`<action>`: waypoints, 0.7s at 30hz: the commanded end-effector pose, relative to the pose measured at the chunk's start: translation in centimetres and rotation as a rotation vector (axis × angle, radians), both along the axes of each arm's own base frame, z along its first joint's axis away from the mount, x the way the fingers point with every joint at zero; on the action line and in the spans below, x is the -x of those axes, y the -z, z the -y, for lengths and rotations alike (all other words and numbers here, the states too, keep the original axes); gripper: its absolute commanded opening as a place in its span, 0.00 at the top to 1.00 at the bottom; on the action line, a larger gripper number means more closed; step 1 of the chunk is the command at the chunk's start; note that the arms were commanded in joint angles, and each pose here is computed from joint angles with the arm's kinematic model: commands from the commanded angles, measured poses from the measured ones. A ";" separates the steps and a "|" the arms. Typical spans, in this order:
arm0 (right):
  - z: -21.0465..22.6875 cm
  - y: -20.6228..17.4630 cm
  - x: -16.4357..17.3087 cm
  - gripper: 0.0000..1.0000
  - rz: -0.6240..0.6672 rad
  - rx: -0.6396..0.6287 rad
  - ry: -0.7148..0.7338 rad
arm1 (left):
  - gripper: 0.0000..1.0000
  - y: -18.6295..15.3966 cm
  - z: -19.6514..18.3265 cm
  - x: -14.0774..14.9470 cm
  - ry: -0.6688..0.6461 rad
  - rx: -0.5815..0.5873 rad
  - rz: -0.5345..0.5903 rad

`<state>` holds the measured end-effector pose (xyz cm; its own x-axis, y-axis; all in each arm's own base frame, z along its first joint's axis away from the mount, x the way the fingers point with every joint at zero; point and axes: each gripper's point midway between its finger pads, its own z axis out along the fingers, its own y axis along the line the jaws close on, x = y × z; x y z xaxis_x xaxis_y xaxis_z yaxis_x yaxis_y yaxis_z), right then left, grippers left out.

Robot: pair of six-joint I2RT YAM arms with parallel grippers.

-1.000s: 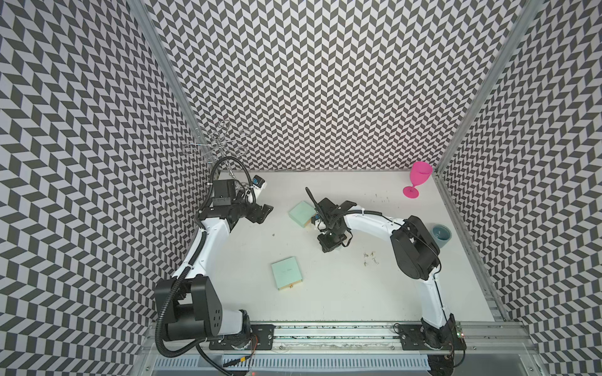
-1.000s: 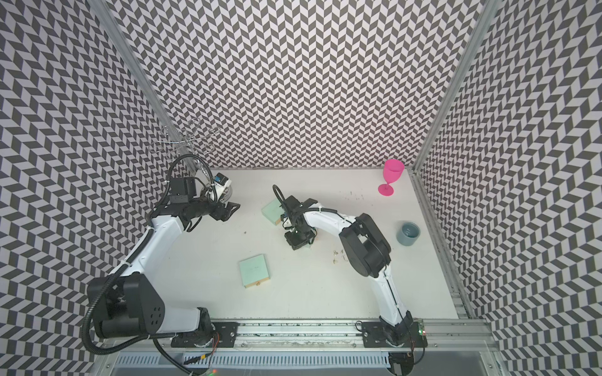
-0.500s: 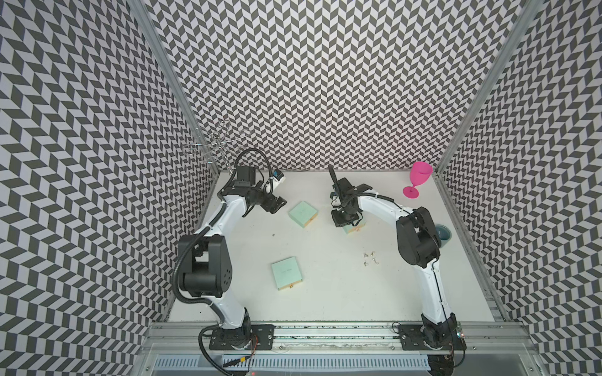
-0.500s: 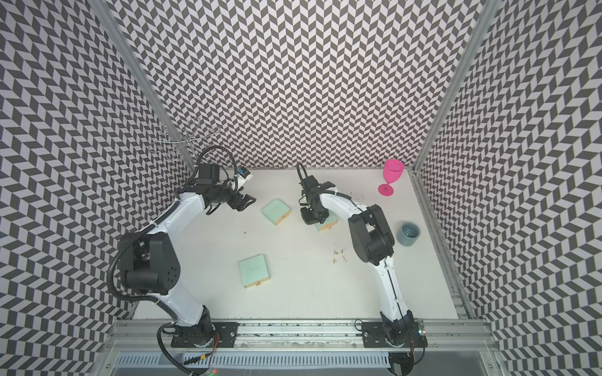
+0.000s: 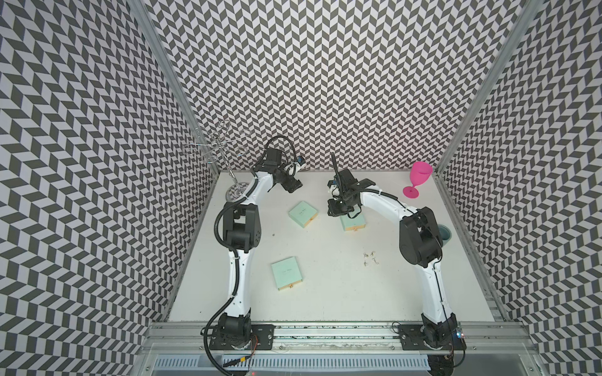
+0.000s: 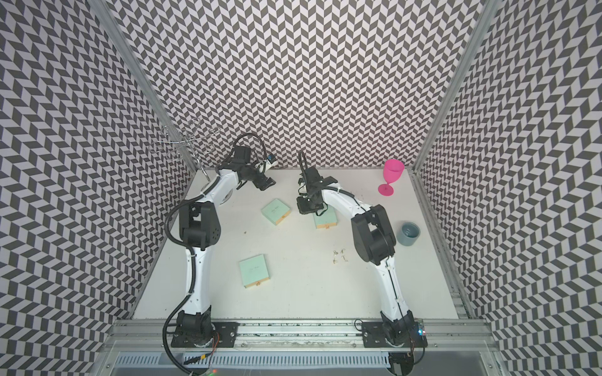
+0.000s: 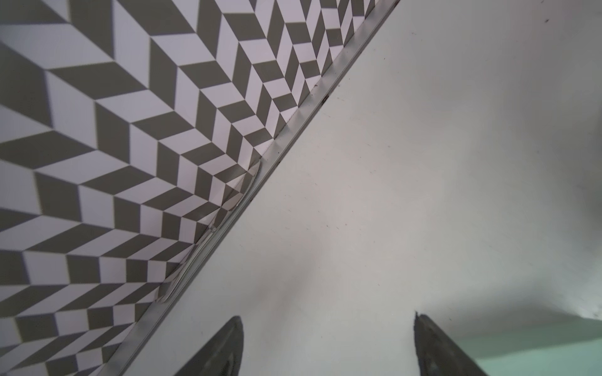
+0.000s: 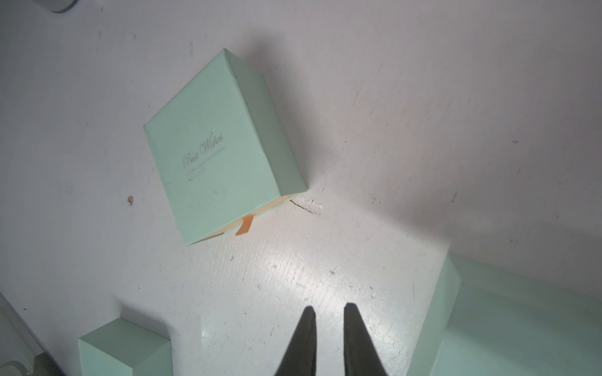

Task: Place the earrings into the drawer-style jewelry box
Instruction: Move the jewelry box to the center of the board.

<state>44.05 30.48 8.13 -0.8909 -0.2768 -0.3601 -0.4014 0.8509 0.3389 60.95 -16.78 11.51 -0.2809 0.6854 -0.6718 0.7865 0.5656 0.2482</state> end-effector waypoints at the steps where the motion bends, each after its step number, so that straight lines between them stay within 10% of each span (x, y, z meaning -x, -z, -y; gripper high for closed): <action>1: 0.1 -2.8 0.5 0.82 0.050 -0.031 0.001 | 0.18 1.3 0.4 0.4 0.017 -0.069 -0.027; 21: 1.9 -5.9 2.1 0.82 0.062 0.001 0.011 | 0.26 6.3 -0.2 8.6 0.130 -0.157 -0.208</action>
